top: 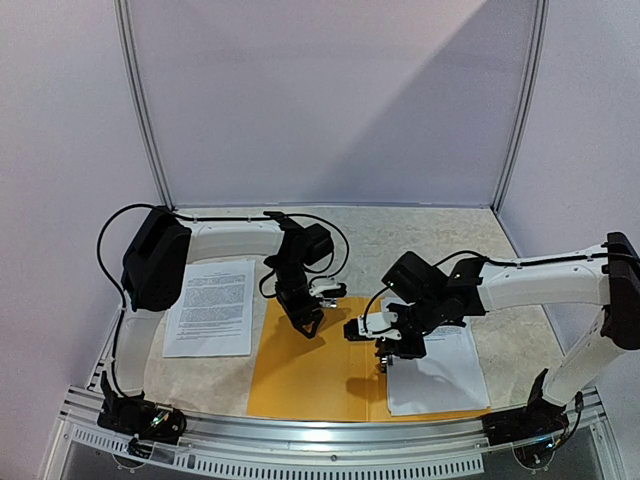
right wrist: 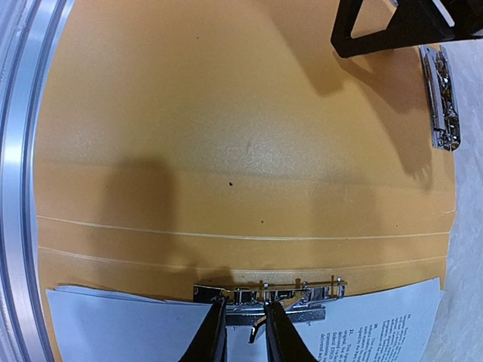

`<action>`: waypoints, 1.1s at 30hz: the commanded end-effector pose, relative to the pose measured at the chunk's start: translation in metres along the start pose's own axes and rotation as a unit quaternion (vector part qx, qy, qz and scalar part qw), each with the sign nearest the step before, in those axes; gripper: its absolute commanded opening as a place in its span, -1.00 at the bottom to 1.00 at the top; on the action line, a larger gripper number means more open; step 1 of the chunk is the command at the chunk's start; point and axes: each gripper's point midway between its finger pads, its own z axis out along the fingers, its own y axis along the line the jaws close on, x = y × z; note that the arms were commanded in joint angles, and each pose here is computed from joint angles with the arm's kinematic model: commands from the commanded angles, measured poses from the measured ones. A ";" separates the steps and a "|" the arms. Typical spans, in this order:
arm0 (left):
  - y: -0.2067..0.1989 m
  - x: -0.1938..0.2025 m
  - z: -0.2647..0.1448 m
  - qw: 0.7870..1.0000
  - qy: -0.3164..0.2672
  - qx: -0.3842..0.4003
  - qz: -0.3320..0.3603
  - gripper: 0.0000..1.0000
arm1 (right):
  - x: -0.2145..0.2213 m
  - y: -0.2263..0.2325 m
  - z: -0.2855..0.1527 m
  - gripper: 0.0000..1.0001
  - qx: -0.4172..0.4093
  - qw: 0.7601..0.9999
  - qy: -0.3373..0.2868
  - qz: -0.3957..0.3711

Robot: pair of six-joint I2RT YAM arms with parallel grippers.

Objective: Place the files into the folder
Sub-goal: Clamp the file in the folder with some files.

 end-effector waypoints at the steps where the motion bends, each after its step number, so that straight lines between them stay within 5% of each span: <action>1: 0.004 0.020 0.029 0.999 0.043 0.006 -0.002 0.44 | 0.009 0.014 0.004 -0.66 -0.025 1.000 0.011 0.001; 33: 0.006 0.020 0.031 0.999 0.045 0.003 -0.001 0.45 | 0.031 0.033 0.019 -0.69 -0.056 0.998 0.032 0.001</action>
